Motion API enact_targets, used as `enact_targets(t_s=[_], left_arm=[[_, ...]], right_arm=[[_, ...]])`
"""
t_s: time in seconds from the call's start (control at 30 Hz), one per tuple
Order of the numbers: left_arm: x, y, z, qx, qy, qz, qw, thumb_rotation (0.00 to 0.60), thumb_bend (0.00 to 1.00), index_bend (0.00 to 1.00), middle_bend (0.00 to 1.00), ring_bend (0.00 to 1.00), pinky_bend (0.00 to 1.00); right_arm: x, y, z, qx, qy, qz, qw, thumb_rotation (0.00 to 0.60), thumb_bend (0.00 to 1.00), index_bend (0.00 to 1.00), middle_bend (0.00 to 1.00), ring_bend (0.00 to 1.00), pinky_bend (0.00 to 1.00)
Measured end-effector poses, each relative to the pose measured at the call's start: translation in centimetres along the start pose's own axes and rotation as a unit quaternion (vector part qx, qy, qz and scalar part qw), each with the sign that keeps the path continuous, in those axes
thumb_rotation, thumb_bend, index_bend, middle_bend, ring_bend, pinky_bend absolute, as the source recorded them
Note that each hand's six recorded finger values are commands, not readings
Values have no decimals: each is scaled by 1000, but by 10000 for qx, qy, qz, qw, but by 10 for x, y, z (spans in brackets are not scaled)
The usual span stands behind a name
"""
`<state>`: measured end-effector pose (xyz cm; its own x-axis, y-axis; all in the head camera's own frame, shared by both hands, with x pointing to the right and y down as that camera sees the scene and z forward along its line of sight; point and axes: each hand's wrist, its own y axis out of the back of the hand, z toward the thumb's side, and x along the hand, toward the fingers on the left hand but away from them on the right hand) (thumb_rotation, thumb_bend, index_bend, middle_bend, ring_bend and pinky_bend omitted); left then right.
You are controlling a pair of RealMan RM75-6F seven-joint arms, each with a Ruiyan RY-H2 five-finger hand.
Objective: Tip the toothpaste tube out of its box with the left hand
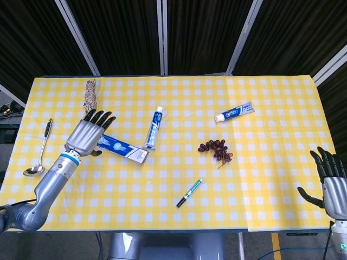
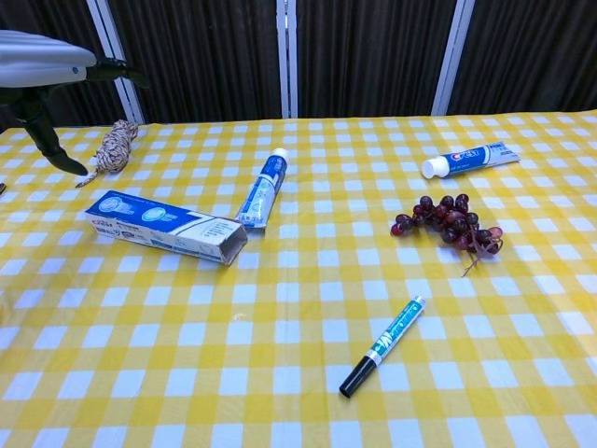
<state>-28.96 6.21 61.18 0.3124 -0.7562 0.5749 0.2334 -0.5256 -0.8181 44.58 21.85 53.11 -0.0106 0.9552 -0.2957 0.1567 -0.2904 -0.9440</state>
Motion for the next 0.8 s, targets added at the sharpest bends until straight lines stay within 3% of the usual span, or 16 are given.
enact_targets(t_s=[0.27,0.43,0.6,0.8], left_arm=[[-38,-15,-22,-313,305,719,9965,600,118,34,0,0,0],[-89,-44,-42,-684,779,1143,9880,600,103,0,0,0,0],[-145,-80,-54,-863,1232,1298,9801,600,97,0,0,0,0],[-178,-104,-60,-806,1456,1179,9790,600,96,0,0,0,0]], right_arm=[[-1,-6,-2,233,-44,73,9997,600,88,54,0,0,0],[-1,-14,0,380,-8,208,9991,600,88,6,0,0,0],[-1,-22,6,514,84,307,9982,600,87,0,0,0,0],[0,-29,10,600,148,376,9974,600,87,0,0,0,0]])
